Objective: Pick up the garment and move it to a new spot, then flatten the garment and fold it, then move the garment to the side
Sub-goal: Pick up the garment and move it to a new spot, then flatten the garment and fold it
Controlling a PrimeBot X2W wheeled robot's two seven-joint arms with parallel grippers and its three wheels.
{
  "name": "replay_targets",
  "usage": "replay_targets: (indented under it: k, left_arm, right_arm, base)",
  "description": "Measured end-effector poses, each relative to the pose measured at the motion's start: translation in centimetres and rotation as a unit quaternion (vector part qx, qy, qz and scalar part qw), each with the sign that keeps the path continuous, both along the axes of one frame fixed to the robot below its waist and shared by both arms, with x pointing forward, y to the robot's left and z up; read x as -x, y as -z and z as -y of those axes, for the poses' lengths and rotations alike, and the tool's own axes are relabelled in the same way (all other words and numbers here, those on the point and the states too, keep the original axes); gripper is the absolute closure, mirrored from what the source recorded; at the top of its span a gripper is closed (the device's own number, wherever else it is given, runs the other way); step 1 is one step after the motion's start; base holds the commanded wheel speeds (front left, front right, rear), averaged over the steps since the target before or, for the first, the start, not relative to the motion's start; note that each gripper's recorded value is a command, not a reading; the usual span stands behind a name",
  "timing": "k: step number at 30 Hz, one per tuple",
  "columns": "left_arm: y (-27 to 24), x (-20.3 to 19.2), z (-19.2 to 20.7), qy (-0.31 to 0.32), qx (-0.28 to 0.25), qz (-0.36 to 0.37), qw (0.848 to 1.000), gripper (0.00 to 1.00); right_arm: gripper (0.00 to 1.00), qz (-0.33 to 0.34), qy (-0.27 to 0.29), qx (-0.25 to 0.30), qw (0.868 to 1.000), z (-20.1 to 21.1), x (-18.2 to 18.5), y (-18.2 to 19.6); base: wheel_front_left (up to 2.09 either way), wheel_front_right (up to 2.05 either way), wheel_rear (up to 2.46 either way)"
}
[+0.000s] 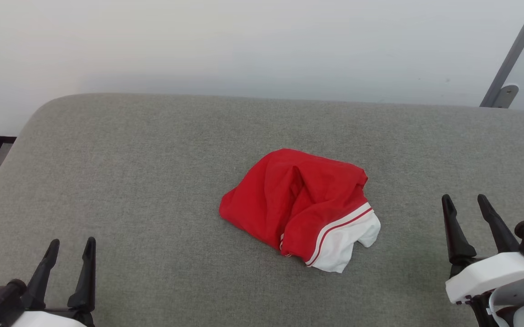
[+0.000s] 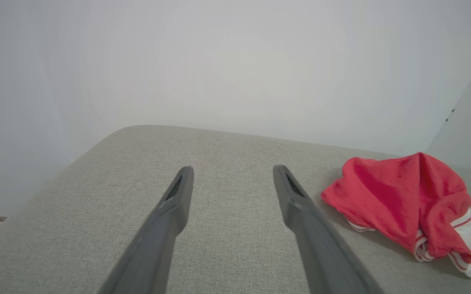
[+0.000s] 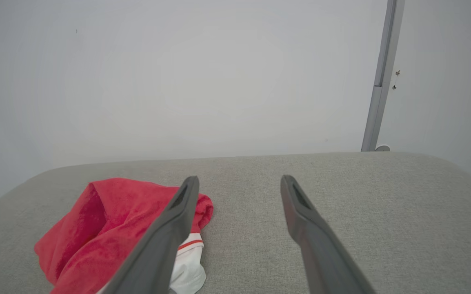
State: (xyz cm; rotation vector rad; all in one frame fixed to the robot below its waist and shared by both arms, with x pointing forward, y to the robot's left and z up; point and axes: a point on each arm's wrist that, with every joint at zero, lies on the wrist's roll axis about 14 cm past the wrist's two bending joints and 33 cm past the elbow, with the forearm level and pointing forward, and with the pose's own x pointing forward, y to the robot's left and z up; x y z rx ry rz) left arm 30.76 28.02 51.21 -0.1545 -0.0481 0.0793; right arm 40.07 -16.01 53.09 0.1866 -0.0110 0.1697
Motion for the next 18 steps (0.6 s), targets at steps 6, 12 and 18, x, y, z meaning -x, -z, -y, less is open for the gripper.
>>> replay_targets:
  k: [6, 12, 18]
  left_arm:
    - [0.3, 0.0, -0.1, -0.004, -0.001, 0.002, 1.0, 0.0]
    - [0.3, -0.1, -0.1, -0.004, -0.001, 0.004, 1.0, 0.0]
    - [0.0, -0.4, 0.0, -0.004, -0.006, 0.01, 1.0, 0.0]
  right_arm:
    - [0.0, -0.002, 0.002, 0.001, 1.0, 0.0, -0.1, 0.2]
    - [0.0, -0.014, 0.004, 0.006, 1.0, 0.0, 0.0, 0.8]
    - [0.0, -0.062, -0.036, 0.012, 0.997, -2.4, -0.2, 2.7]
  base:
    - [0.0, 0.0, 0.0]
    - [0.0, 0.0, 0.0]
    - [0.0, 0.0, 0.0]
